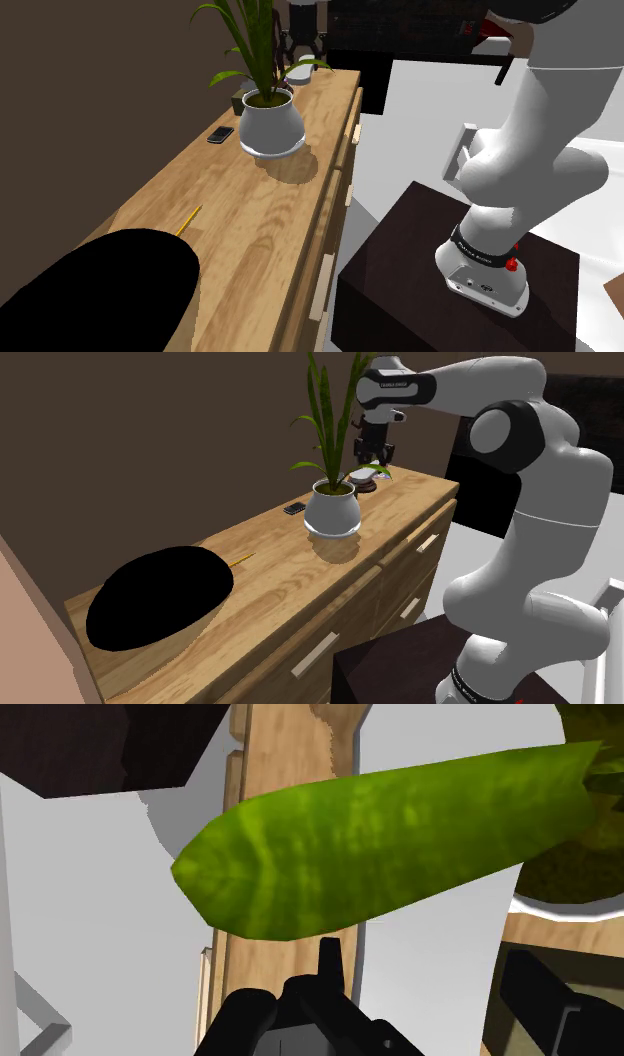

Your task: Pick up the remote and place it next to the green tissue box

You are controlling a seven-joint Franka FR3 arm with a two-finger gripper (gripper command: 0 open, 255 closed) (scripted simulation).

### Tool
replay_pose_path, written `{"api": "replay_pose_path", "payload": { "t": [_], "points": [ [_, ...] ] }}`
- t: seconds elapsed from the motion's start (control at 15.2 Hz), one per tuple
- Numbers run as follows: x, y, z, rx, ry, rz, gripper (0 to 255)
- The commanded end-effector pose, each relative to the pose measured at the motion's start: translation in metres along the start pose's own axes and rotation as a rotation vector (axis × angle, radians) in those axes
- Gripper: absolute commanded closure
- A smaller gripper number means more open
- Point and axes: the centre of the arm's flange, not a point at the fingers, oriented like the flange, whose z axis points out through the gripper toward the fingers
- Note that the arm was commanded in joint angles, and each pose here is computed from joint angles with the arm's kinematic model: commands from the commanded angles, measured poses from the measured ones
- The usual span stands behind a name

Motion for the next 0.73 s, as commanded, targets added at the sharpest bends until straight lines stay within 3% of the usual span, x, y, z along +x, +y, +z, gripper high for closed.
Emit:
{"api": "replay_pose_path", "payload": {
  "t": [0.0, 0.07, 0.66],
  "points": [
    [0.028, 0.003, -0.002, 0.0, 0.001, 0.0, 255],
    [0.041, 0.004, -0.002, 0.0, 0.001, 0.0, 255],
    [0.042, 0.005, 0.045, 0.0, 0.001, 0.0, 255]
  ]
}}
